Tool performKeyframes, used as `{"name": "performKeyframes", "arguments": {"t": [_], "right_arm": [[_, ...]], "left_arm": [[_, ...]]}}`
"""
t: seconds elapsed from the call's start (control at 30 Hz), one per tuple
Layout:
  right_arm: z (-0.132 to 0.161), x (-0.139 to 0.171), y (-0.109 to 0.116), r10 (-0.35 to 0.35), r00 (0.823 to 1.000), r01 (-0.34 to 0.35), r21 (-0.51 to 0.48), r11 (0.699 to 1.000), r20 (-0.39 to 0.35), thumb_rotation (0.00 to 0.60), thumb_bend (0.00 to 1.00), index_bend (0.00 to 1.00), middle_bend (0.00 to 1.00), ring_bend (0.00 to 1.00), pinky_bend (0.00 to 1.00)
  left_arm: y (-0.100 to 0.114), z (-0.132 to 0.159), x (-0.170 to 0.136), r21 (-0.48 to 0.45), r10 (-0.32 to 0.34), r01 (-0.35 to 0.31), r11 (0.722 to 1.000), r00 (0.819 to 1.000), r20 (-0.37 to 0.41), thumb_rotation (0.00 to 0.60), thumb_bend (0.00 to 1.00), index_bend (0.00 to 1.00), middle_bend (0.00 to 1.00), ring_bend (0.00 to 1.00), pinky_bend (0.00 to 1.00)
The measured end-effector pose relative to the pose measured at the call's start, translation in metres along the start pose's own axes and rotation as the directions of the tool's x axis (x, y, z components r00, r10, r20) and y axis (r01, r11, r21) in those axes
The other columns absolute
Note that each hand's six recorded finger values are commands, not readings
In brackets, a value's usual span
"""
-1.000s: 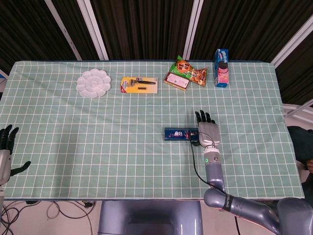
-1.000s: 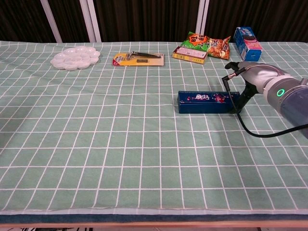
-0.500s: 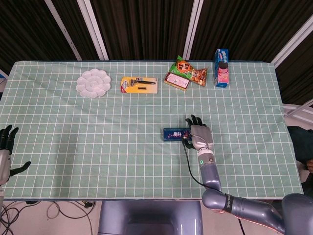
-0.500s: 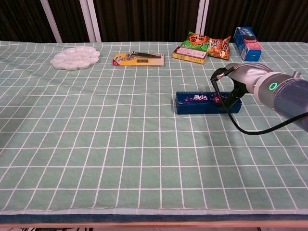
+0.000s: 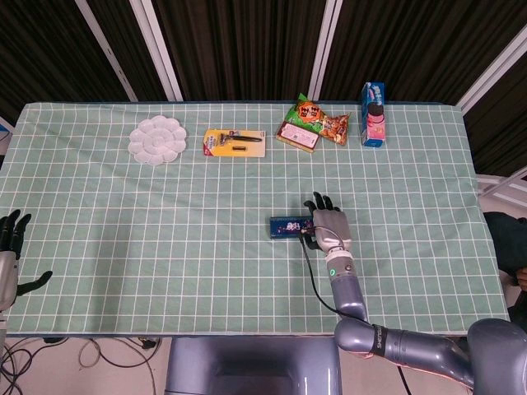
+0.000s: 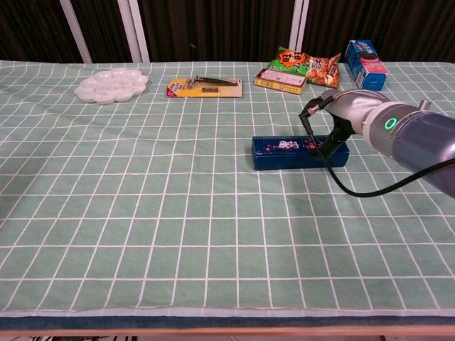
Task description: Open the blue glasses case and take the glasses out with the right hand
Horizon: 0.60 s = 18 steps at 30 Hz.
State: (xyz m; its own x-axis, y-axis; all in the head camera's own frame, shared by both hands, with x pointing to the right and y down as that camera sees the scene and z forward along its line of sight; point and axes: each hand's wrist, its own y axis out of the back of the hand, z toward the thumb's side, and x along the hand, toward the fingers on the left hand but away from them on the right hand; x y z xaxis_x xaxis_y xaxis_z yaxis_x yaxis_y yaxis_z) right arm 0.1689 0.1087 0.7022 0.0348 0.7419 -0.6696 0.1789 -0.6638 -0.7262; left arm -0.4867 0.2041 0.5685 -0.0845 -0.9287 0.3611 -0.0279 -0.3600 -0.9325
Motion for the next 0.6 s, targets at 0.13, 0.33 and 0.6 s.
{"name": "performKeyframes", "arguments": {"t": [0.13,0.33,0.6], "right_arm": [[0.005,0.002,0.002,-0.007,1.0,0.007,0.018,1.0,-0.009,0.6,0.24,0.15,0.0,0.0,0.24],[0.014,0.005,0.006,-0.02,0.999,0.021,0.035,0.999,-0.032,0.6,0.22,0.15,0.0,0.0,0.24],[0.022,0.01,-0.004,0.006,0.999,-0.003,0.056,0.998,-0.053,0.6,0.27,0.16,0.0,0.0,0.23]], "left_arm": [[0.0,0.0,0.0,-0.002,0.002,-0.002,1.0,1.0,0.001,0.6,0.02,0.0,0.0,0.0,0.0],[0.001,0.0,0.0,-0.009,0.003,-0.003,1.0,1.0,0.003,0.6,0.02,0.0,0.0,0.0,0.0],[0.002,0.0,0.0,-0.019,0.002,-0.002,1.0,1.0,0.003,0.6,0.02,0.0,0.0,0.0,0.0]]}}
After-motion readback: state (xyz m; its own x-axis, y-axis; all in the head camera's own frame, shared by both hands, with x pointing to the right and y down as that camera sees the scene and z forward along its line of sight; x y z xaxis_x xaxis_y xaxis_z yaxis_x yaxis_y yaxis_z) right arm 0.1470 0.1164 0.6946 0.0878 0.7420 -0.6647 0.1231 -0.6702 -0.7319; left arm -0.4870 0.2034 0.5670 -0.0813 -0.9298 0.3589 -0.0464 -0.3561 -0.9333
